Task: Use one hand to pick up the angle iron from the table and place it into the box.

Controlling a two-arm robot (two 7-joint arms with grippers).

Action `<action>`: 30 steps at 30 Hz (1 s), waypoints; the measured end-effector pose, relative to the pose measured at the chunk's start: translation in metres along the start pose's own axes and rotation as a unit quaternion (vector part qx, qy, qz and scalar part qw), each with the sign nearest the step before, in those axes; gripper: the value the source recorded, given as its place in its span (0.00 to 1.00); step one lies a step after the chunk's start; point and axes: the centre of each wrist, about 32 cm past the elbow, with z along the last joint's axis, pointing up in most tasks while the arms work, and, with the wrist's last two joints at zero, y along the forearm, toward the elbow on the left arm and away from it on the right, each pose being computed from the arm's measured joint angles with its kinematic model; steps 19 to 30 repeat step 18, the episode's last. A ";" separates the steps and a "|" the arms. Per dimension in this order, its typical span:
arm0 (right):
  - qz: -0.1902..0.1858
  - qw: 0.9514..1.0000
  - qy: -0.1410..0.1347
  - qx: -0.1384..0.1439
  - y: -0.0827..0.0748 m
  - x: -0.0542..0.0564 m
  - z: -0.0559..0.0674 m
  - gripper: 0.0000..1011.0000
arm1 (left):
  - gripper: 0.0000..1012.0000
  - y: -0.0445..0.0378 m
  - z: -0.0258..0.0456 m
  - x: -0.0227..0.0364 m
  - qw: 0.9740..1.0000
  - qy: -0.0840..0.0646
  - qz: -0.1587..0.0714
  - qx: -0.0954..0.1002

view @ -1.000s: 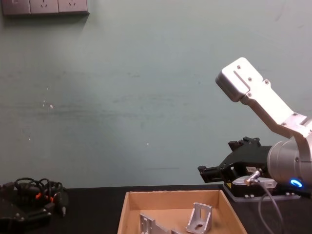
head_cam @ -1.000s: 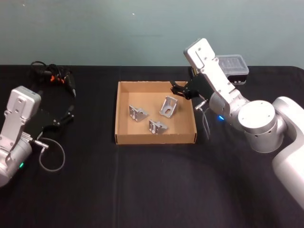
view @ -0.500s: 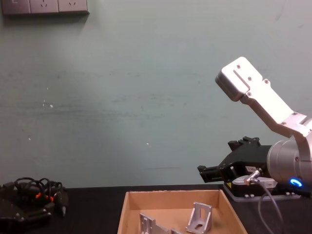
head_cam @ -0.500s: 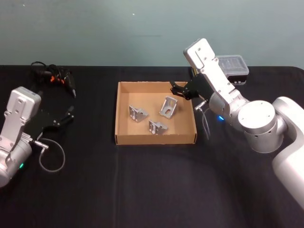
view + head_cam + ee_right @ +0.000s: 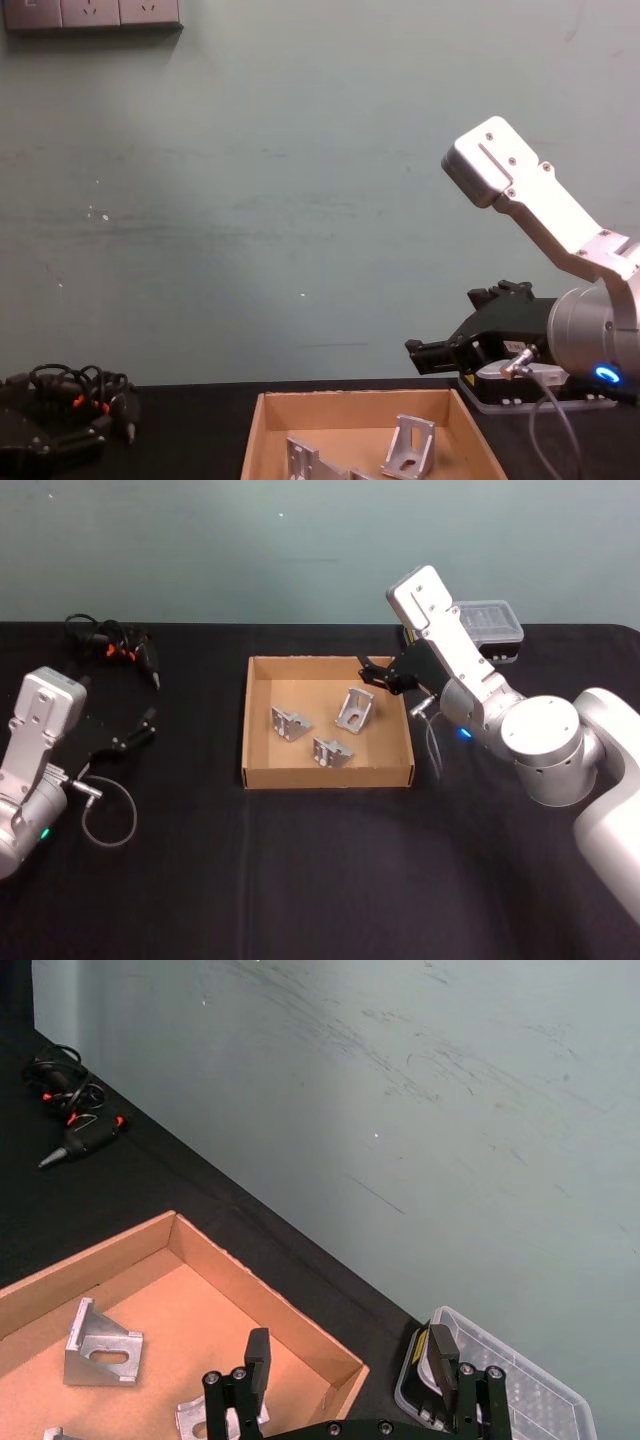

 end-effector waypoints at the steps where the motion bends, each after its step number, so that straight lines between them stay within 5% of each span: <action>1: 0.000 1.000 0.000 0.000 0.000 0.000 0.000 0.99 | 1.00 0.0000 0.0000 0.0000 1.000 0.000 0.000 0.000; 30: 0.000 1.000 0.000 0.000 0.000 0.000 0.000 0.99 | 1.00 0.0000 0.0000 0.0000 1.000 0.000 0.000 0.000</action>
